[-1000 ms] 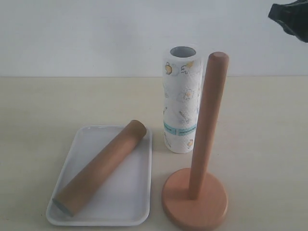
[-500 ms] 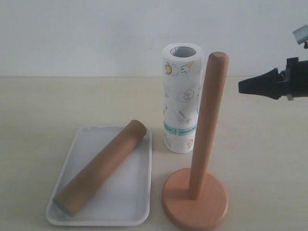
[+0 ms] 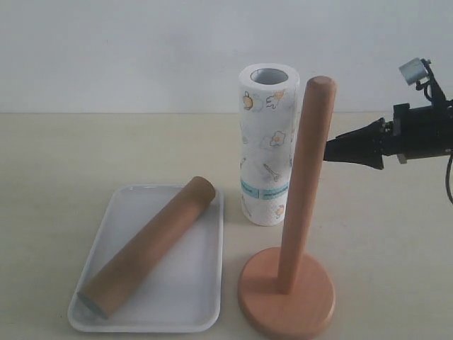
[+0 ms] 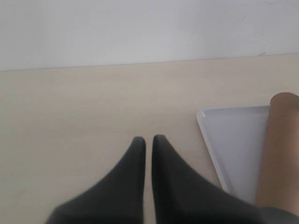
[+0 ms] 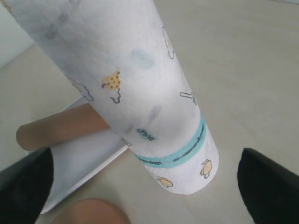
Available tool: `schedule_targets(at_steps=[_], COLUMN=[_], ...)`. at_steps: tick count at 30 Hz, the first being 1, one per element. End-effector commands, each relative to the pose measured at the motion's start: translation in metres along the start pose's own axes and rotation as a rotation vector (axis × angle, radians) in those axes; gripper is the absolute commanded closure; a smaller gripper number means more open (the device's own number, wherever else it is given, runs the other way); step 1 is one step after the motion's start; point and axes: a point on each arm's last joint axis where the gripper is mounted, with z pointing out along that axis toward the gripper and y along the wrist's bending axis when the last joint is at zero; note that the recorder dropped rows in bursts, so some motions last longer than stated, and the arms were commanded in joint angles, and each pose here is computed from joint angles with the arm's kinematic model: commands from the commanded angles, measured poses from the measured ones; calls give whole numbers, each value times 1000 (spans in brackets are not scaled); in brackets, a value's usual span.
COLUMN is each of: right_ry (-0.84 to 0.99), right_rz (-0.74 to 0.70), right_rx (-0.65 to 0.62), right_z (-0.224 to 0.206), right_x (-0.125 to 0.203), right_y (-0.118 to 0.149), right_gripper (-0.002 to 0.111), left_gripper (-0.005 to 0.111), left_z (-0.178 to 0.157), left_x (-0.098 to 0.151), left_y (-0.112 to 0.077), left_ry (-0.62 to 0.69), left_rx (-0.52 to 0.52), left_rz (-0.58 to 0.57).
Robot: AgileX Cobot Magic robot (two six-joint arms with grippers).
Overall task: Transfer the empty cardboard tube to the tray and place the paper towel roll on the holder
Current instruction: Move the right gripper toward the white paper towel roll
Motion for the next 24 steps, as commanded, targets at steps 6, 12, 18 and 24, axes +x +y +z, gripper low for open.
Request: schedule_targets(at_steps=[6, 12, 18, 24], right_ry=[-3, -15, -92, -116], right_rz=[-349, -503, -565, -559], right_rx=[-18, -94, -19, 44], right_z=[4, 35, 59, 70], right_x=[0, -6, -19, -25], right_y=[3, 21, 28, 29], right_gripper=[3, 3, 3, 3], left_gripper=[102, 102, 102, 102], left_z=[0, 0, 0, 0], left_x=[1, 1, 1, 1], left_y=[0, 0, 0, 0], left_ry=[3, 3, 3, 3], left_rx=[1, 1, 1, 1], left_rz=[-17, -17, -17, -17])
